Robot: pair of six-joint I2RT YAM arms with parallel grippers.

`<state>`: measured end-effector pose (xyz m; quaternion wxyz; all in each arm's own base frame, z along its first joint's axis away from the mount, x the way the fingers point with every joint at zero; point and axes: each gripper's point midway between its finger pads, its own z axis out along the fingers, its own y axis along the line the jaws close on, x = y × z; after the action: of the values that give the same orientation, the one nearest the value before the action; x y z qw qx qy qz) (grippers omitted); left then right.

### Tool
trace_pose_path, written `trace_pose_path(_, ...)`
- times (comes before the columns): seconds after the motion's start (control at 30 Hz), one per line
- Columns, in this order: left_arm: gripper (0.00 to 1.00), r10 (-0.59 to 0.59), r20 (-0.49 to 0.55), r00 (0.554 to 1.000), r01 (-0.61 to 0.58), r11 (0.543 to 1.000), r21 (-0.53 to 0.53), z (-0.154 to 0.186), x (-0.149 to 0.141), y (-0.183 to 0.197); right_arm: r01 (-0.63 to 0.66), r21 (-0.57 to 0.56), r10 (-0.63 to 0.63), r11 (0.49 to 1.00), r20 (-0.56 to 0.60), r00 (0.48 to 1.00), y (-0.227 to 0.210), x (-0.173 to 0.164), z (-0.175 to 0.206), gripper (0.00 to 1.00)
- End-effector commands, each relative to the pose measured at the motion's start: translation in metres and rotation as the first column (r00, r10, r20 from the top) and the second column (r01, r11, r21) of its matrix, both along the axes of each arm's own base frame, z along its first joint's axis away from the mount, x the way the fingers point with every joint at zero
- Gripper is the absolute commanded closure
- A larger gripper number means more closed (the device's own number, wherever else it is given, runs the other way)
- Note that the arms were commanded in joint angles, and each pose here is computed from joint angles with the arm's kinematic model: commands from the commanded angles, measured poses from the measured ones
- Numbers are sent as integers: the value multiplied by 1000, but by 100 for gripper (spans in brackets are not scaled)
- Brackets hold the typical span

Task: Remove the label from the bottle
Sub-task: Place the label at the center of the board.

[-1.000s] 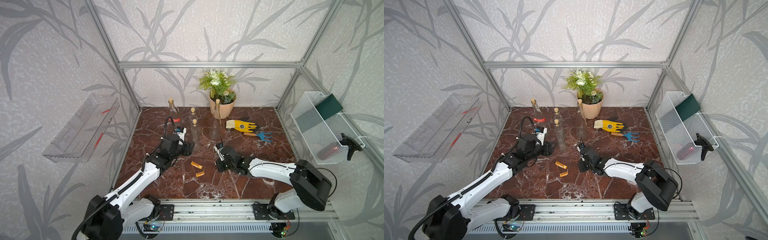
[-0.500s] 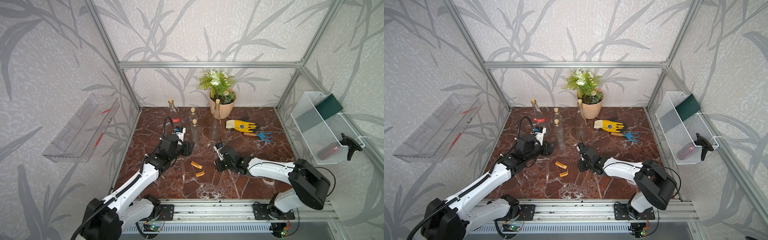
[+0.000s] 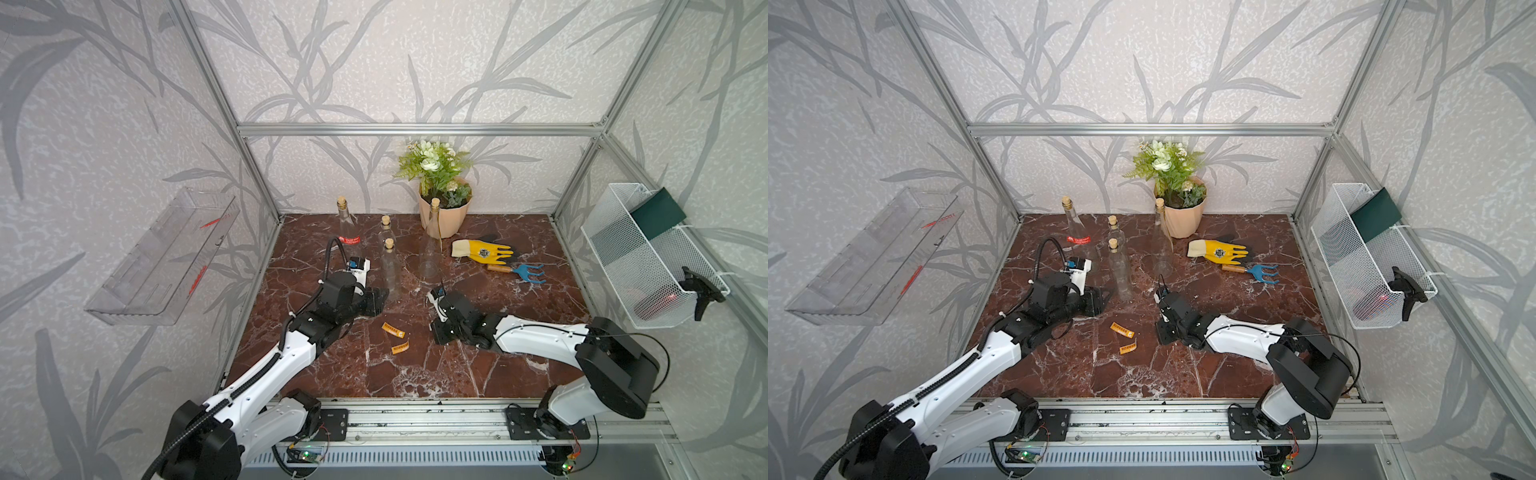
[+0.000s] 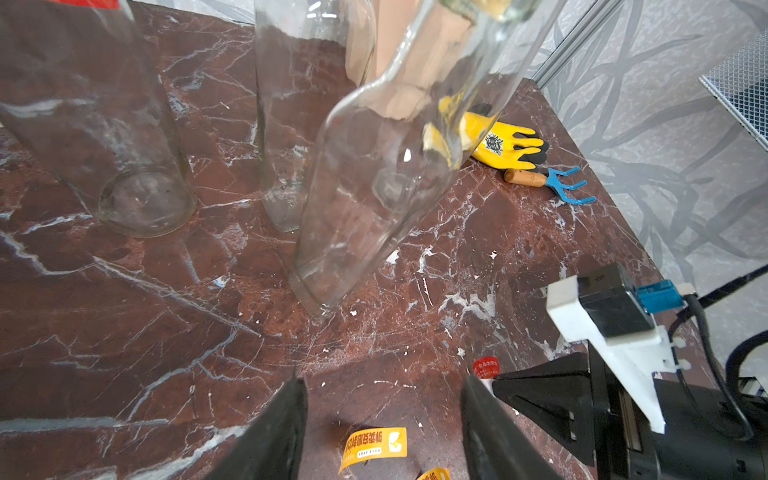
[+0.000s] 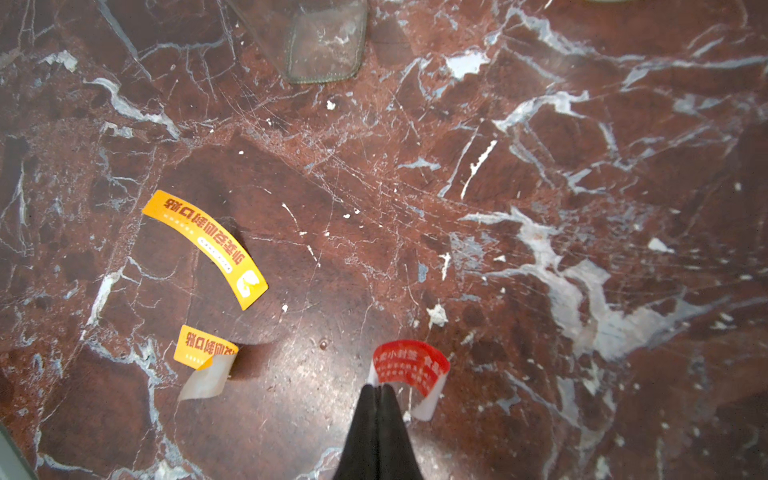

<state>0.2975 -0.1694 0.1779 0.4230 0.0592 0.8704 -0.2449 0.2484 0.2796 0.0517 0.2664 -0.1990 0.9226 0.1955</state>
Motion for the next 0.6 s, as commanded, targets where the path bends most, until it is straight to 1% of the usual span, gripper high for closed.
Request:
trace_pose_path(0.0, 41, 21, 7, 1000, -21, 1000, -21, 2, -3, 4, 2, -11, -2, 1000, -21, 1000, -1, -6, -2, 100)
trace_pose_path(0.23, 40, 24, 9, 1000, -24, 1000, -20, 2, -5, 6, 0, -15, 0, 1000, -24, 1000, 0, -5, -4, 100)
trace_pose_path(0.57, 40, 29, 9, 1000, -28, 999, -21, 2, -6, 7, -6, -26, 6, 1000, -34, 999, 0, -6, -8, 97)
